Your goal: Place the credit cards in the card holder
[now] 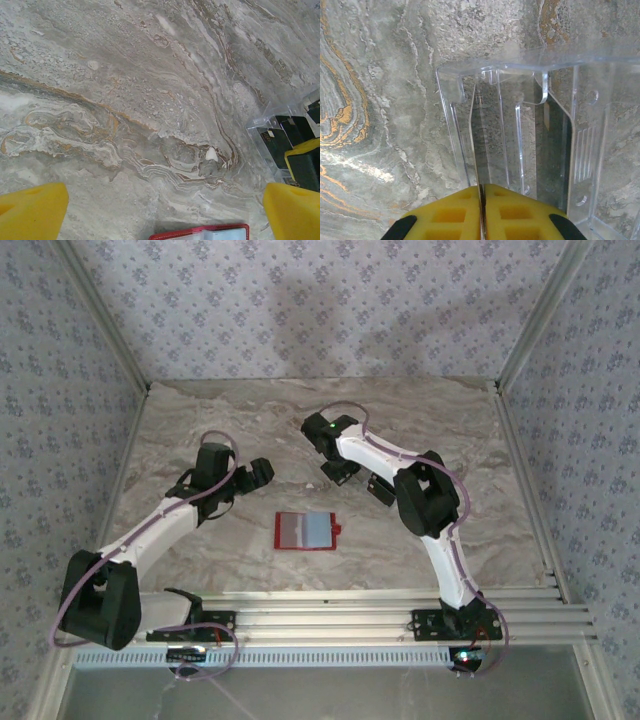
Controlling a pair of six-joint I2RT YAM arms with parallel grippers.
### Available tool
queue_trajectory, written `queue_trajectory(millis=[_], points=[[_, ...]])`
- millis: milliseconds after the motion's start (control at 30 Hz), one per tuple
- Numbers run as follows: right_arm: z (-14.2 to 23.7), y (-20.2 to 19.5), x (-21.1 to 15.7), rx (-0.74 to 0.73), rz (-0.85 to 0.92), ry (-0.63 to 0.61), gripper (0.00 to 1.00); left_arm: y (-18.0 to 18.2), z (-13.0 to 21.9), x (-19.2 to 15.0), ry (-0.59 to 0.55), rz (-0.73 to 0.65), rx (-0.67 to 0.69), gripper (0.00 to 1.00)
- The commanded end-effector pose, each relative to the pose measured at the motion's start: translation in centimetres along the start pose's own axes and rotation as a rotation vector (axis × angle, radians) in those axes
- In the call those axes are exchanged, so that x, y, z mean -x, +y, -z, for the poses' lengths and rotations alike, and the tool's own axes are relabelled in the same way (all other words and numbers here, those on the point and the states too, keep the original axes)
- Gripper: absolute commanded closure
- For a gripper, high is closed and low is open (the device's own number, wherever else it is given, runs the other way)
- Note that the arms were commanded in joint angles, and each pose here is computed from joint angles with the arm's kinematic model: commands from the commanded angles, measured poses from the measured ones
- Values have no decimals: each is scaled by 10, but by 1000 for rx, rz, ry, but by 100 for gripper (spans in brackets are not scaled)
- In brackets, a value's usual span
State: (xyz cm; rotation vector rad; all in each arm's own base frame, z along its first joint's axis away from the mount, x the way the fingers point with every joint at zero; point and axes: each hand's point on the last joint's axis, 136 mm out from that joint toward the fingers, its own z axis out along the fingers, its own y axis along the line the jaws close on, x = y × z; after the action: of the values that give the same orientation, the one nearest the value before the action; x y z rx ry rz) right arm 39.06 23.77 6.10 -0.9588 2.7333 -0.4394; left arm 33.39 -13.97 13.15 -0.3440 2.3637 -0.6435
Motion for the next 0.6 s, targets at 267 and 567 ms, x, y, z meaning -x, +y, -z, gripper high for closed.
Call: queue_trajectory(millis=[267,567], points=[[27,-8,8,-11,27,-38,100,-4,5,8,-21,-3,-17,0],[82,-6,21,16,26,-158,100,-1,6,3,-1,-22,0,0]])
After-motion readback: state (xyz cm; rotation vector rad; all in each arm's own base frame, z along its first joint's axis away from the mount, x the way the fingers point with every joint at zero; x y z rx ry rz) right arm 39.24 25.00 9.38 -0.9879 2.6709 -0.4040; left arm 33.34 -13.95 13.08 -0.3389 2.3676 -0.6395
